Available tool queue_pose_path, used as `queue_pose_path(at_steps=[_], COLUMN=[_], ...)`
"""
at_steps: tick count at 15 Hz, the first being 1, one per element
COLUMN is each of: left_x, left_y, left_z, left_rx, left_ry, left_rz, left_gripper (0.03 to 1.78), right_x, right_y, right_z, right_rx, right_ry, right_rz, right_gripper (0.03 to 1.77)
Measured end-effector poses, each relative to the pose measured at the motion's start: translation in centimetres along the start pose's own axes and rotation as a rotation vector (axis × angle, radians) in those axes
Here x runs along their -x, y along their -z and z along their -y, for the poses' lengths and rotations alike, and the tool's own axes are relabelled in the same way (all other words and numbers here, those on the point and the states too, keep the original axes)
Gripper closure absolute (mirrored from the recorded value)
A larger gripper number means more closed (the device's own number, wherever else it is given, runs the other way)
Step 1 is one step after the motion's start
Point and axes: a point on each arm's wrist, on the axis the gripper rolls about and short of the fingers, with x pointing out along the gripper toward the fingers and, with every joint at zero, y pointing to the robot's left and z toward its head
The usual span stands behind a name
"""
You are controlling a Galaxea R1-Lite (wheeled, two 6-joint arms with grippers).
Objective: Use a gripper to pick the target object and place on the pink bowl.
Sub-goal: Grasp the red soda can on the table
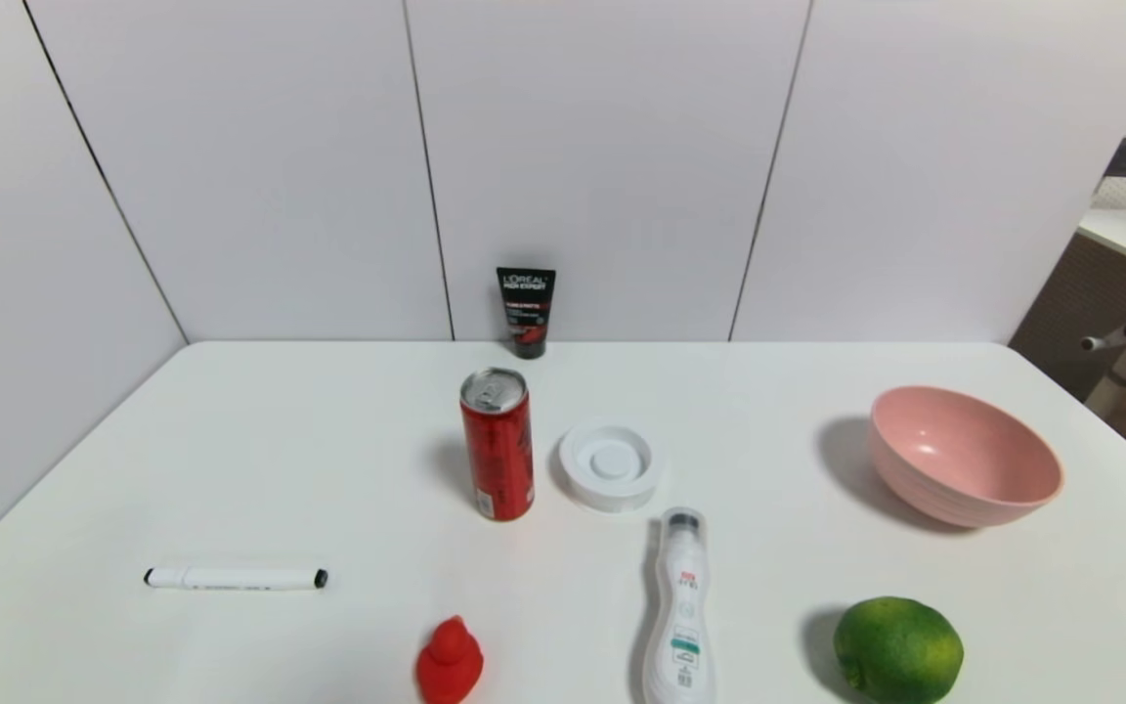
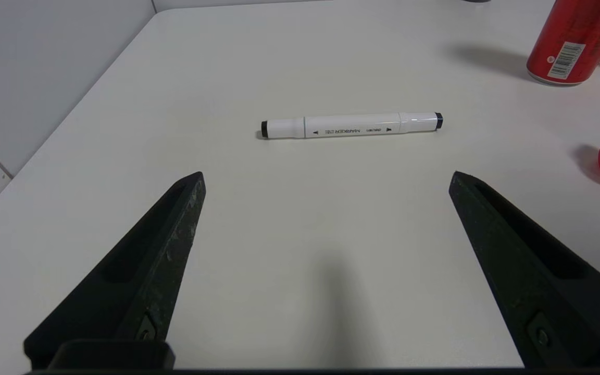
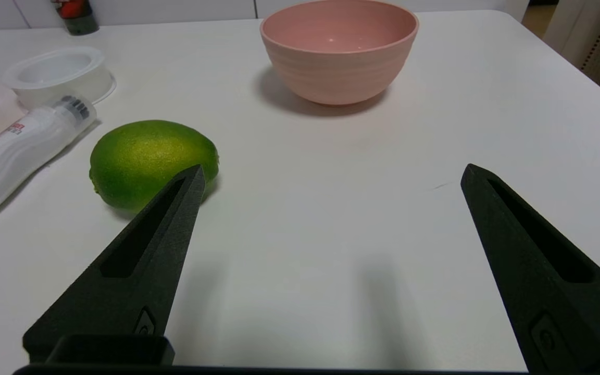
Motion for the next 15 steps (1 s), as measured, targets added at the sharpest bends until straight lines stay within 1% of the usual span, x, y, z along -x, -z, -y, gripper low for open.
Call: queue_pose_path(at_steps=[3,5,7,9,12,13,15], left_x=[0.0,0.0,0.0,0.0,0.0,0.0,0.0], left_y=[0.0,0.0,0.0,0.0,0.0,0.0,0.0], left_z=[0.0,0.0,0.0,0.0,0.0,0.0,0.0], left_rx=[0.0,0.0,0.0,0.0,0.0,0.0,0.0], left_ry=[0.0,0.0,0.0,0.0,0.0,0.0,0.0], left_rz=[0.0,0.0,0.0,0.0,0.0,0.0,0.0], left_gripper=[0.12,0.12,0.12,0.12,0.12,0.12,0.12], right_x=[0.0,0.0,0.1,-0.2,-2.5,-3.6,-6.2], right_y=[0.0,-0.4,-2.8,-6.0,-10.4,-11.7,-14.1], right_z=[0.0,0.0,-0.2,-0.5,-0.9,-1.3,-2.4], right_rx=[0.007,0.041,0.054,0.065,0.1,0.116,0.17], right_ry=[0.0,-0.009,-0.059,-0.173,-0.434,-0.494,-0.58], right_rz=[0.001,0.006,0.028,0.026,-0.035,-0.063,-0.117], right_gripper=[0.1,0.1,0.1,0.1,0.1,0.1,0.1])
